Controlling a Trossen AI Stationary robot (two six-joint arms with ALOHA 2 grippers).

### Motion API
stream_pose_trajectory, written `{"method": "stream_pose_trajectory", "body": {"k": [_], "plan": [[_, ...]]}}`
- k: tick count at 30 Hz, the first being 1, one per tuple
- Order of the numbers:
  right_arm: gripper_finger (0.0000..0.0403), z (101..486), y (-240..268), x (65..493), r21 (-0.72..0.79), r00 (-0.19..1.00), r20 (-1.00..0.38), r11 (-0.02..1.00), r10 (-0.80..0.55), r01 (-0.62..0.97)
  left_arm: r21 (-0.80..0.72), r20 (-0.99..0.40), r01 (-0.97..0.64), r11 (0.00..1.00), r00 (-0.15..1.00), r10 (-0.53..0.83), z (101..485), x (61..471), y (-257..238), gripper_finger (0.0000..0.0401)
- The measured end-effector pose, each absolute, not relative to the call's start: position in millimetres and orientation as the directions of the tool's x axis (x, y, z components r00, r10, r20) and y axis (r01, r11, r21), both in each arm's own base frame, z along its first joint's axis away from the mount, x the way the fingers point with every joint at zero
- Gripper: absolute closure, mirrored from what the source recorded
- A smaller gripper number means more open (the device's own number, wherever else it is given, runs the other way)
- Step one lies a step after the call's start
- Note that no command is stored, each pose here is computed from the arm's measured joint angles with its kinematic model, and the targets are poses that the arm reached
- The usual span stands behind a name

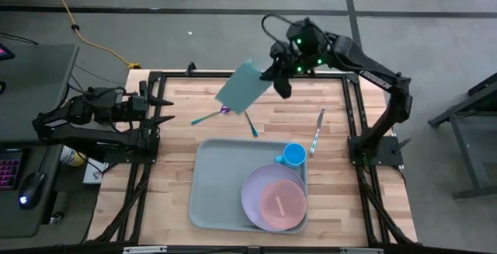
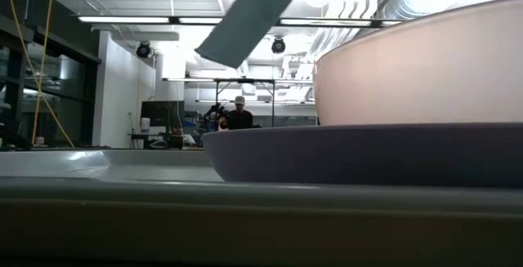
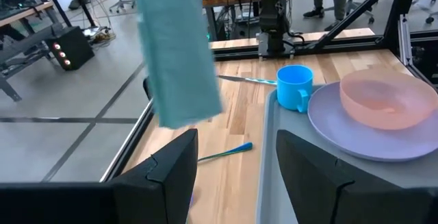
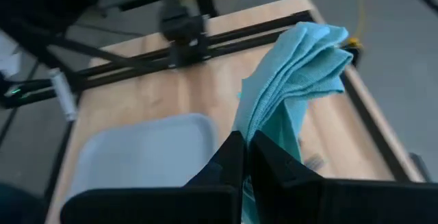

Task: Set up tray
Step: Put the blue napkin on the serving tray to the left of the purple plate

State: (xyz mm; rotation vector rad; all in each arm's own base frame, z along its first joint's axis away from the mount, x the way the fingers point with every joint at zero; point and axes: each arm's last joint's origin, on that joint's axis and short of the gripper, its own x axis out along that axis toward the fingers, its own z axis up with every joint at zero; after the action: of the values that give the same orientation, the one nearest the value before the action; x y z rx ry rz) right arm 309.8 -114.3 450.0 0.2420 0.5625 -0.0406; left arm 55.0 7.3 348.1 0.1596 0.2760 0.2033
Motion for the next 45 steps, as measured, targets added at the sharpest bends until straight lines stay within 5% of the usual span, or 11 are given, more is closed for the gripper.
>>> {"method": "stream_pose_trajectory", "body": {"k": [22, 31, 45], "plan": [[0.0403, 406, 18, 390, 0.433, 0.768, -0.560, 0.900, 0.310, -0.048, 0.229, -0.253, -0.163, 0.960, 0.942, 0.221, 348, 55, 7, 0.0174], [0.0403, 390, 62, 418, 0.551, 0.770, -0.472, 0.826, 0.429, -0.122, 0.270, -0.253, -0.151, 0.951, 0.942, 0.221, 348, 55, 7, 0.0174], [0.0403, 339, 98, 448, 0.701, 0.596, -0.478, 0.689, 0.645, -0.183, 0.294, -0.253, -0.143, 0.945, 0.942, 0.221, 348, 55, 7, 0.0174]]}}
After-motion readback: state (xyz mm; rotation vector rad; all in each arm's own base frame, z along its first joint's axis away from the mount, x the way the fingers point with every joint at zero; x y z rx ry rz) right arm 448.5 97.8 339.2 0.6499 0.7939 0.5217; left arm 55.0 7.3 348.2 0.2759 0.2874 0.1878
